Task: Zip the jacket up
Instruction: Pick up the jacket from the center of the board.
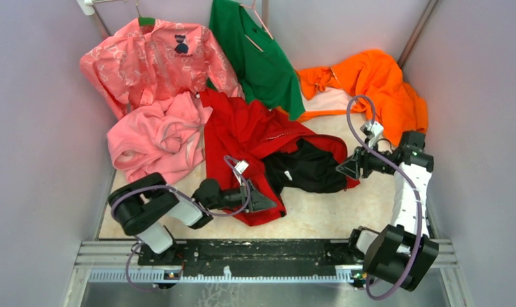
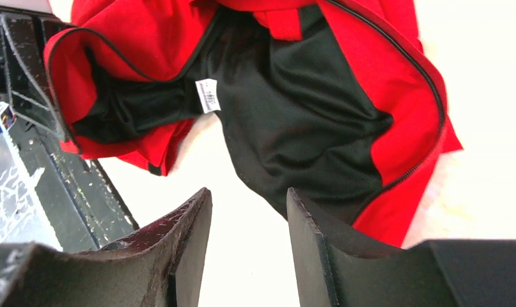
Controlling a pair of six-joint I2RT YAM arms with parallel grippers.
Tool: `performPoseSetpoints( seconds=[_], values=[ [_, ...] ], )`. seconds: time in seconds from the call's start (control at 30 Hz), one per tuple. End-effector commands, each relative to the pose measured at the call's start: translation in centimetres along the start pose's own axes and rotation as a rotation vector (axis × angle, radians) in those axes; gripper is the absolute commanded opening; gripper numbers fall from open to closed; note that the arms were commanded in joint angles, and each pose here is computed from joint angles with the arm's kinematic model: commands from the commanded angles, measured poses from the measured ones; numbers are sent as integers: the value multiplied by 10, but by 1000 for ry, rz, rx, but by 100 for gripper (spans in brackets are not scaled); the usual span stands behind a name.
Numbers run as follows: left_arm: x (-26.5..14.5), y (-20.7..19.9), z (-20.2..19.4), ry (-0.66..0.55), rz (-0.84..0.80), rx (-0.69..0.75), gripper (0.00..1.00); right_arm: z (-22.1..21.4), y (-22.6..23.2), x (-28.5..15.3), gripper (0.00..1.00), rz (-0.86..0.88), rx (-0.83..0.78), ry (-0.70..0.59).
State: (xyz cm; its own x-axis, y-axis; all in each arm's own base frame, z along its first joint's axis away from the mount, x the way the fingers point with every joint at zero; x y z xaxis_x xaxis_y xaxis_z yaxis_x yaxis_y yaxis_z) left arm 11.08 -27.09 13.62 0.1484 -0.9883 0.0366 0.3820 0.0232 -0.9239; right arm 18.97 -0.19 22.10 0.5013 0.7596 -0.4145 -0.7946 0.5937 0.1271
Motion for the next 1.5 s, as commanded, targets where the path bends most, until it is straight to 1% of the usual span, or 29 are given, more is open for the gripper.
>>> performPoseSetpoints(
  seconds=[0.0, 0.13, 0.23, 0.3, 0.37, 0.4, 0.47, 0.53, 0.63, 0.7, 0.77, 0.8, 0.83, 0.97, 1.07, 1.23, 1.47],
  values=[
    [2, -28, 6, -12, -223, -34, 0, -5, -12, -11, 48, -44, 8, 35],
    [8, -24, 6, 9, -231, -42, 0, -17, -25, -24, 48, -58, 43, 94],
    [9, -20, 6, 18, -212, -23, 0, -31, -34, -30, 49, -75, 70, 145],
    [11, -19, 6, 24, -201, -2, 0, -40, -43, -30, 51, -115, 81, 177],
    [12, -17, 7, 32, -191, 22, 0, -48, -52, -28, 58, -165, 90, 200],
    [13, -17, 8, 34, -190, 36, 0, -51, -56, -28, 61, -193, 96, 210],
    [13, -17, 9, 38, -194, 62, 0, -56, -64, -27, 63, -225, 85, 222],
    [12, -16, 11, 40, -189, 80, 0, -59, -73, -27, 63, -245, 90, 220],
    [10, -13, 12, 39, -174, 92, 0, -61, -75, -25, 64, -214, 106, 204],
    [10, -11, 12, 40, -170, 92, 0, -64, -73, -24, 71, -203, 113, 197],
    [10, -10, 12, 40, -173, 89, 0, -67, -72, -23, 85, -231, 116, 204],
    [10, -10, 12, 40, -173, 86, 0, -67, -72, -24, 96, -260, 104, 201],
    [9, -9, 12, 41, -176, 83, 0, -68, -70, -24, 98, -276, 94, 201],
    [9, -6, 12, 44, -175, 72, 0, -70, -63, -17, 98, -292, 53, 217],
    [9, -6, 12, 45, -176, 71, 0, -76, -63, -7, 98, -273, 65, 252],
    [6, -6, 11, 40, -171, 71, 0, -76, -64, 4, 98, -237, 69, 272],
    [7, -5, 11, 41, -172, 70, 0, -83, -69, 13, 98, -240, 94, 319]
  ],
)
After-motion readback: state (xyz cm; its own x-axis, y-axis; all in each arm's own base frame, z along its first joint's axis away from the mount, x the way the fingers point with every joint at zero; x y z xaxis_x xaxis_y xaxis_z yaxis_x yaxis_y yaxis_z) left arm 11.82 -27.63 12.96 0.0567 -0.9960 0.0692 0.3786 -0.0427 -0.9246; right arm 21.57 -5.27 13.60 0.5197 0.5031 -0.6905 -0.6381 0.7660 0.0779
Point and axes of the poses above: each gripper's point midway between its finger pads, its own x axis out along the fingers, its own y axis along the line the jaws close on, z = x × y, the point moved 8 cm from there along -x, back along the fingers, and after that the axes turned 12 degrees about -x, right-handed, at the moved point
